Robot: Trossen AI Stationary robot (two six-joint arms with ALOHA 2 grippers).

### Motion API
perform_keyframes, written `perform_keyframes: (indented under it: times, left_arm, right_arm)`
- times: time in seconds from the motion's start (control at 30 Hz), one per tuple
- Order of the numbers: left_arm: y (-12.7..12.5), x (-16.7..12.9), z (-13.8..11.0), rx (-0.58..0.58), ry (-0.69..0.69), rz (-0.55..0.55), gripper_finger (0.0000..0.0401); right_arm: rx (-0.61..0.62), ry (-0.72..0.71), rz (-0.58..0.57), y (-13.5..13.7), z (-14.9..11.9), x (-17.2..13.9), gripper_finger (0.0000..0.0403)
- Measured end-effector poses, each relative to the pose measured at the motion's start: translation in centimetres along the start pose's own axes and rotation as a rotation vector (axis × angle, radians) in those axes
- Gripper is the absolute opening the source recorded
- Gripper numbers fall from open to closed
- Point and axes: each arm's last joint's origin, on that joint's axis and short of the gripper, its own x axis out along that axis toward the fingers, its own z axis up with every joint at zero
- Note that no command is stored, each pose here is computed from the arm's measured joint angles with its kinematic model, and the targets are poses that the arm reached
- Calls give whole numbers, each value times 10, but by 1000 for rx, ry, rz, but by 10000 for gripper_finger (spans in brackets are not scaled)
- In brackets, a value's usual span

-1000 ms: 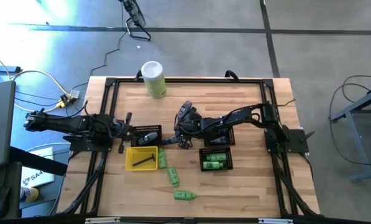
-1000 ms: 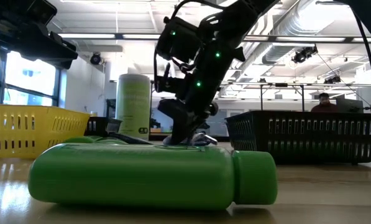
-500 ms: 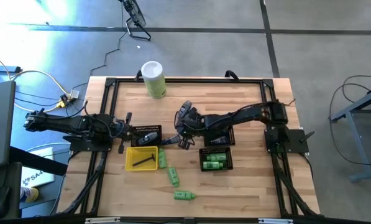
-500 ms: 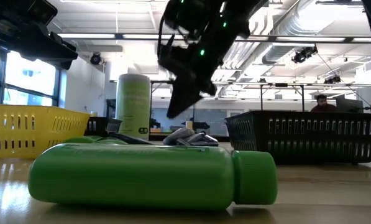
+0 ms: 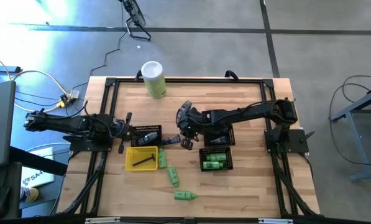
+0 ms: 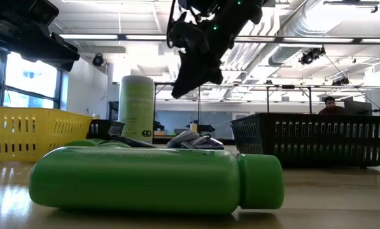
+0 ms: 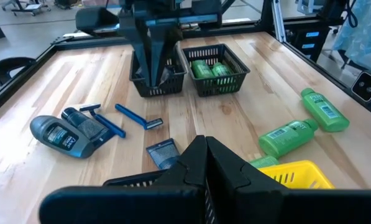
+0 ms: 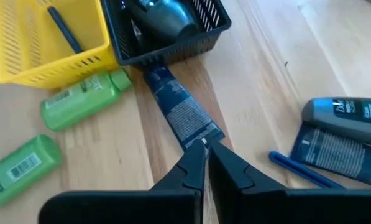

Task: Pick & Place Travel size toiletries
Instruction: Put the bottom blue razor into the yellow bin

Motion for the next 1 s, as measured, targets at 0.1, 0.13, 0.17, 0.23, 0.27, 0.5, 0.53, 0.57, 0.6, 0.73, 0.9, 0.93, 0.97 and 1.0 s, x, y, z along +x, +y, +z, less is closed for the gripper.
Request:
perform_keyframes:
  times: [0.1, 0.13, 0.17, 0.23, 0.27, 0.5, 0.53, 0.57, 0.6, 0.73, 0.9, 0.93, 0.97, 1.0]
  left_arm:
    - [0, 0, 0, 0, 0, 0, 0]
    - [0, 0, 0, -1, 0, 0, 0]
    - [0, 0, 0, -1, 0, 0, 0]
    - [0, 0, 0, -2, 0, 0, 0]
    - [0, 0, 0, -2, 0, 0, 0]
    - [0, 0, 0, -2, 0, 0, 0]
    - [0, 0, 0, -2, 0, 0, 0]
    - [0, 0, 0, -2, 0, 0, 0]
    - [0, 0, 0, -2, 0, 0, 0]
    - [0, 0, 0, -2, 0, 0, 0]
    - [0, 0, 0, -2, 0, 0, 0]
    - [0, 0, 0, -2, 0, 0, 0]
    - [0, 0, 0, -2, 0, 0, 0]
    - [0, 0, 0, -2, 0, 0, 0]
  right_arm:
    - [1, 20, -7, -1, -3, 4, 5]
    - [3, 22, -8, -2, -3, 4, 5]
    - [5, 15, -7, -2, -2, 5, 5]
    - [6, 14, -6, -2, -2, 6, 5]
    - [5, 21, -7, -2, -3, 7, 5]
    - [9, 45, 14, -4, -4, 10, 7]
    - [8, 42, 10, -4, -4, 10, 11]
    - [6, 36, 4, -5, -4, 10, 17]
    - [3, 34, -5, -5, -4, 10, 25]
    - [-36, 26, -36, -6, -4, 10, 71]
    - [-25, 24, -45, -9, -3, 11, 128]
    - [-12, 23, -51, -11, -2, 11, 132]
    - [-5, 24, -53, -12, -2, 11, 133]
    - [-4, 25, -54, -13, -2, 11, 133]
